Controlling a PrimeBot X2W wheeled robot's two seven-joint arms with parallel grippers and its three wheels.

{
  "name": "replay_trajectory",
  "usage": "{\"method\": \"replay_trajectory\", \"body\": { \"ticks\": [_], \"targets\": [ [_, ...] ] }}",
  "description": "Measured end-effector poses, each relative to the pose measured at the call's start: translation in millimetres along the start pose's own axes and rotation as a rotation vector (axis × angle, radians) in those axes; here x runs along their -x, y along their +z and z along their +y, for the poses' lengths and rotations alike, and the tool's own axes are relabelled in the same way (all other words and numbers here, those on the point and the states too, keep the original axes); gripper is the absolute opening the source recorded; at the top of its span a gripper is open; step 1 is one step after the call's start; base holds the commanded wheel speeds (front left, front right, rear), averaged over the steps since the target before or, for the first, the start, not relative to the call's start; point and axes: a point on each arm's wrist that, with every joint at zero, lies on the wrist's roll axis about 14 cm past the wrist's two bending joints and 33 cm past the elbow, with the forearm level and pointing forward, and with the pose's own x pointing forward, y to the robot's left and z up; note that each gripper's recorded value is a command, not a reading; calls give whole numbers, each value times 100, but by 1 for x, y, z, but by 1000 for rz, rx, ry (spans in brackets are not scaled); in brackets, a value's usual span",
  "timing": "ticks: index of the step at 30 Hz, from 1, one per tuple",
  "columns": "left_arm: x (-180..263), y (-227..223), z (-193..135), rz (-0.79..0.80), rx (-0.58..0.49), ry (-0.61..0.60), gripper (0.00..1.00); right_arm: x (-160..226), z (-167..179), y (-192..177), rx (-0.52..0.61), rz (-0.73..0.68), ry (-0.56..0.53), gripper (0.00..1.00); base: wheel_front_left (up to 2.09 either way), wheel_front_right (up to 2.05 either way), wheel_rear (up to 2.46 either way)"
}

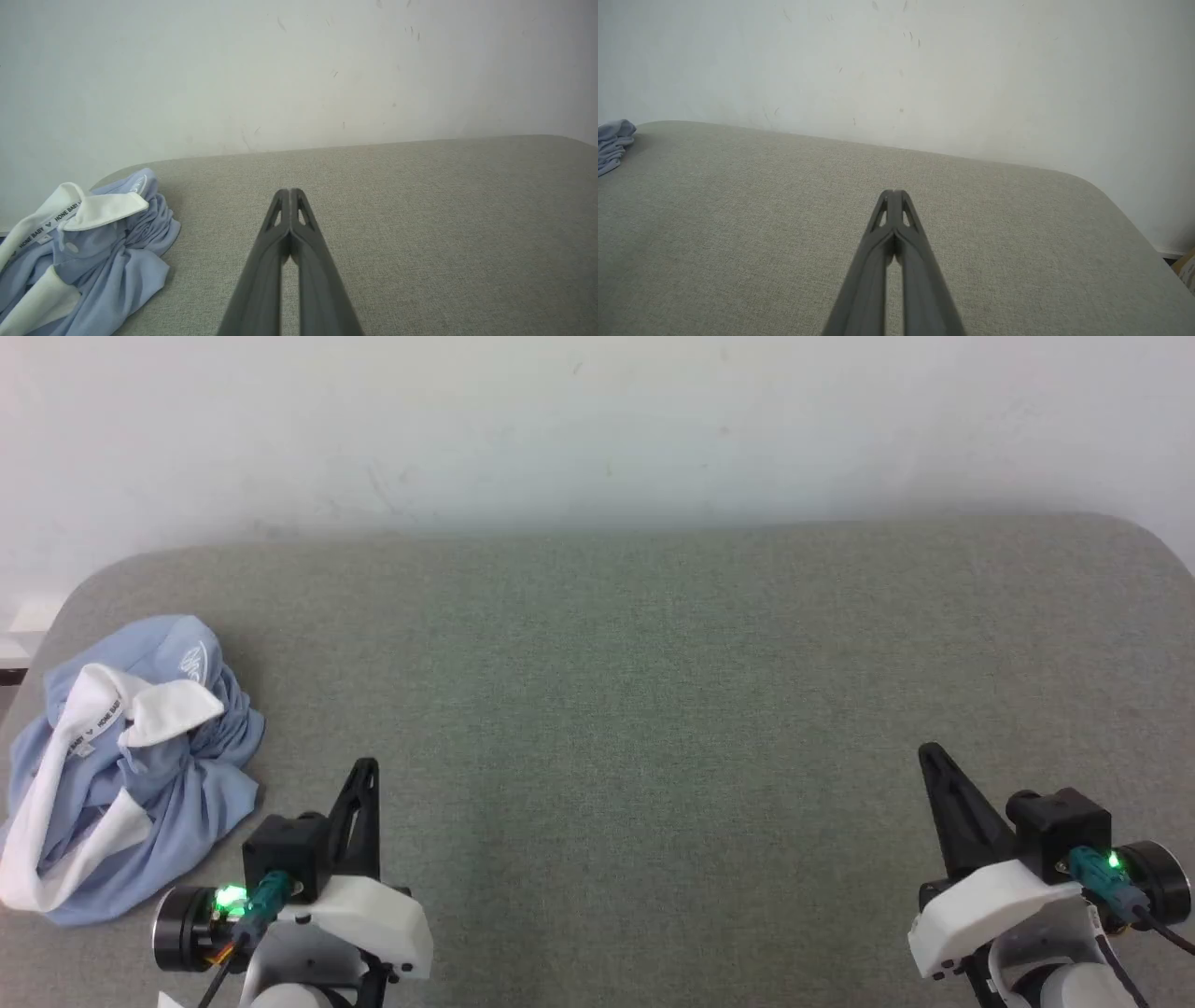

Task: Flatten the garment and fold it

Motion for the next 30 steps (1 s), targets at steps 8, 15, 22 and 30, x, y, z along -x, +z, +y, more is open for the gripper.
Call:
{"method": "replay_trajectory", "body": {
  "ticks": [8,15,22,30],
  "targets": [
    [0,0,0,0,0,0,0,0,0,0,0,0,0,0,0,0,0],
    [0,0,0,0,0,0,0,0,0,0,0,0,0,0,0,0,0],
    [0,0,0,0,0,0,0,0,0,0,0,0,0,0,0,0,0],
    [0,0,-1,1,0,-2,100,0,0,-1,0,2,0,100,0,0,0]
  ]
}}
